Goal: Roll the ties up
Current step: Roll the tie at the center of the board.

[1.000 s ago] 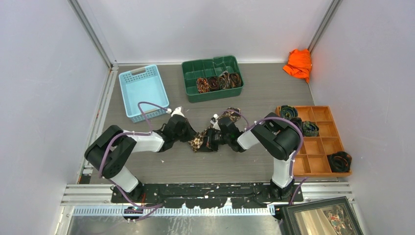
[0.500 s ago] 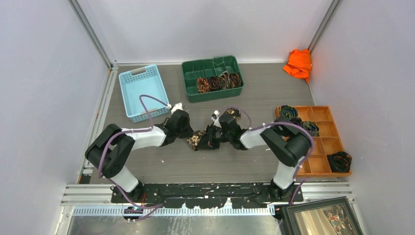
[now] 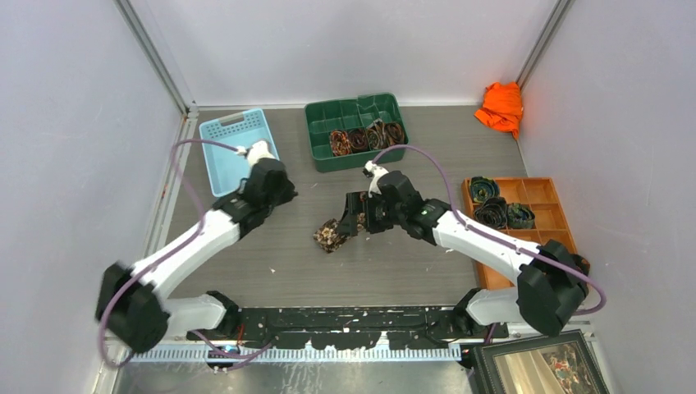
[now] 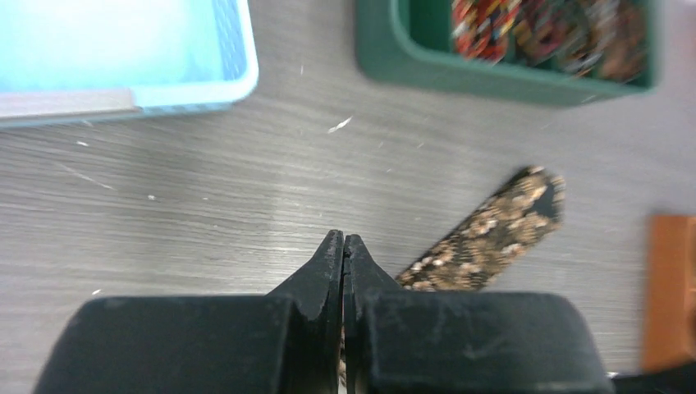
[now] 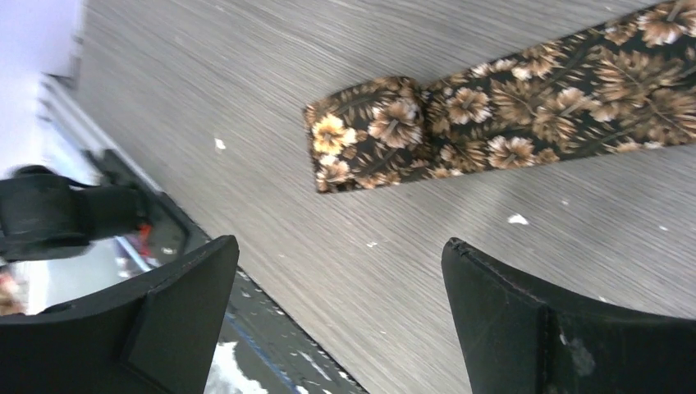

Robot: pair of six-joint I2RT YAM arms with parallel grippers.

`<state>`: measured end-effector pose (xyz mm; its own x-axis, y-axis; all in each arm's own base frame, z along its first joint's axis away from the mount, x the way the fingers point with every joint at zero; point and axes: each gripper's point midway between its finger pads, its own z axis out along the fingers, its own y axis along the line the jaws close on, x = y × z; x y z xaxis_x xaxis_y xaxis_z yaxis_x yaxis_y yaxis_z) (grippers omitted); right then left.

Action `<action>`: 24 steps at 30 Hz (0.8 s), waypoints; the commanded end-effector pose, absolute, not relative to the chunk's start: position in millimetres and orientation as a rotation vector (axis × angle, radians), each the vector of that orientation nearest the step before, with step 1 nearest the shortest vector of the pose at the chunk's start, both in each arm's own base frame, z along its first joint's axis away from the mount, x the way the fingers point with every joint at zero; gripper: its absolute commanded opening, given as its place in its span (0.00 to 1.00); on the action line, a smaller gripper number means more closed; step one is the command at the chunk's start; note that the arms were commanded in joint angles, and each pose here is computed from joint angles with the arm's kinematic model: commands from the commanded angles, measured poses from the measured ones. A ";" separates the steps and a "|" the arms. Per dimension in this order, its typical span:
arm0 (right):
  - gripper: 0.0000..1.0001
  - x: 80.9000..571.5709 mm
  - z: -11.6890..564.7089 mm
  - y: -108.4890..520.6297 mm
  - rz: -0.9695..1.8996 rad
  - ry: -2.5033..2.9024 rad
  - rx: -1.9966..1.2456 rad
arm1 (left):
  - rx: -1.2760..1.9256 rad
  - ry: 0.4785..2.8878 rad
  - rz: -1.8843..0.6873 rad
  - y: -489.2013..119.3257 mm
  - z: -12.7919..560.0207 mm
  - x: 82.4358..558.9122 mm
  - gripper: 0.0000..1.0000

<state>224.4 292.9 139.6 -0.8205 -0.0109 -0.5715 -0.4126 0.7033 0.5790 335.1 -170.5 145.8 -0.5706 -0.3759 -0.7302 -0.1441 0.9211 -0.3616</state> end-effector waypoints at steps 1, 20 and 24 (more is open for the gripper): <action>1.00 223.8 129.7 284.9 0.681 2.384 -0.561 | -0.513 1.970 -0.300 -118.1 219.4 300.3 0.00; 0.98 225.8 101.7 373.2 0.018 2.101 -1.179 | -0.659 1.806 -0.181 -12.5 259.3 193.5 0.00; 0.96 231.0 84.7 379.1 -0.032 2.099 -1.222 | -0.661 1.804 -0.167 -10.1 258.4 192.8 0.00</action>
